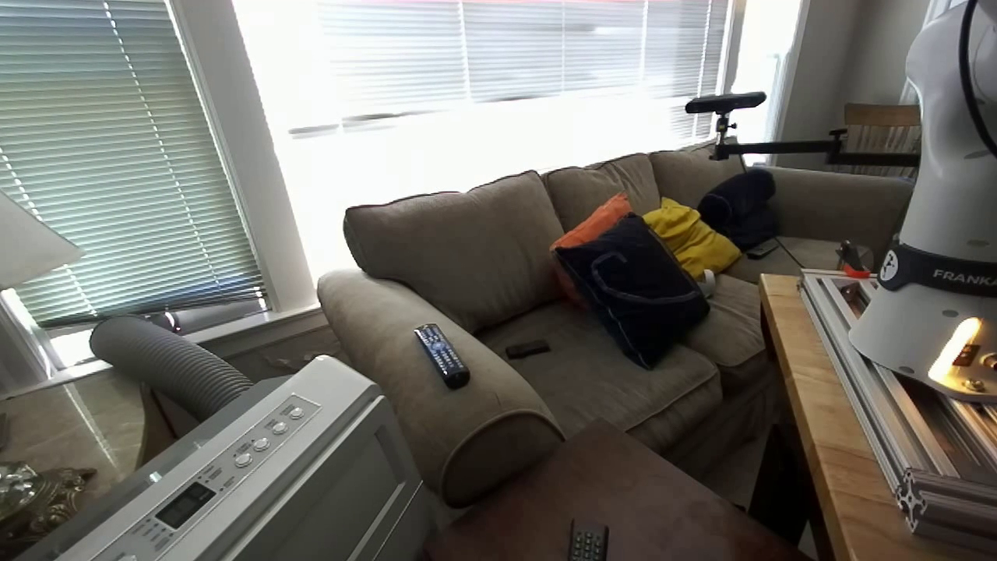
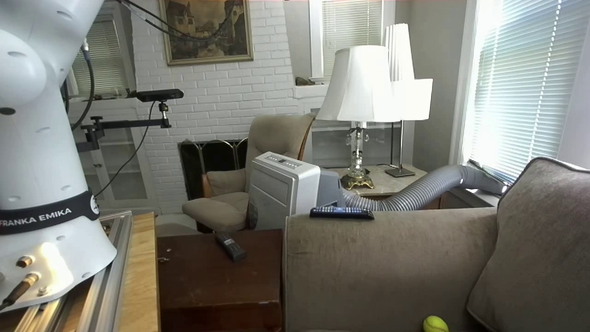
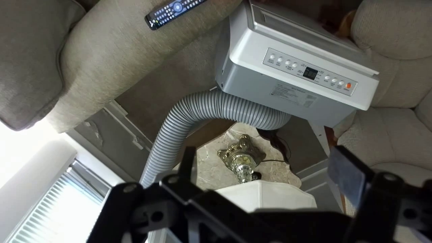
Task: Press the button on the heater
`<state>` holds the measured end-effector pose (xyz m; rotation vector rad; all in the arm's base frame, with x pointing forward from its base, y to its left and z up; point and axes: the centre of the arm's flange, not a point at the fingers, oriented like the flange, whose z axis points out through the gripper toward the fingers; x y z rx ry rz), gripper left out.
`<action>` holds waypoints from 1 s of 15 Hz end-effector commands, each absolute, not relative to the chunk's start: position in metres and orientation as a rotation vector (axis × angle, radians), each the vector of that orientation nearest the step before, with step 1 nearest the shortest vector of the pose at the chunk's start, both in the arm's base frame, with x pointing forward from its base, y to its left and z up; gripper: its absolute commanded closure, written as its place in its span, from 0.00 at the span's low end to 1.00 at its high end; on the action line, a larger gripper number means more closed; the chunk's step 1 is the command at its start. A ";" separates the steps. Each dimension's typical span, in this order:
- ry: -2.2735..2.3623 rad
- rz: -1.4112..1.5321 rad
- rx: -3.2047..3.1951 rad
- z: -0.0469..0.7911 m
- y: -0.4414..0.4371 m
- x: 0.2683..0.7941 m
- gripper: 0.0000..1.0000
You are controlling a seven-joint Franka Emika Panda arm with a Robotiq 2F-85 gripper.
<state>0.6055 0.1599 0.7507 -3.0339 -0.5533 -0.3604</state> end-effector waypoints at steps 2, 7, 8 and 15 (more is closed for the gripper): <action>-0.608 -0.240 -3.070 0.692 0.166 0.599 0.00; -0.655 -0.068 -3.088 0.644 0.155 0.571 0.00; -0.674 -0.047 -3.089 0.644 0.152 0.570 0.00; -0.715 0.103 -3.066 0.684 0.160 0.610 0.00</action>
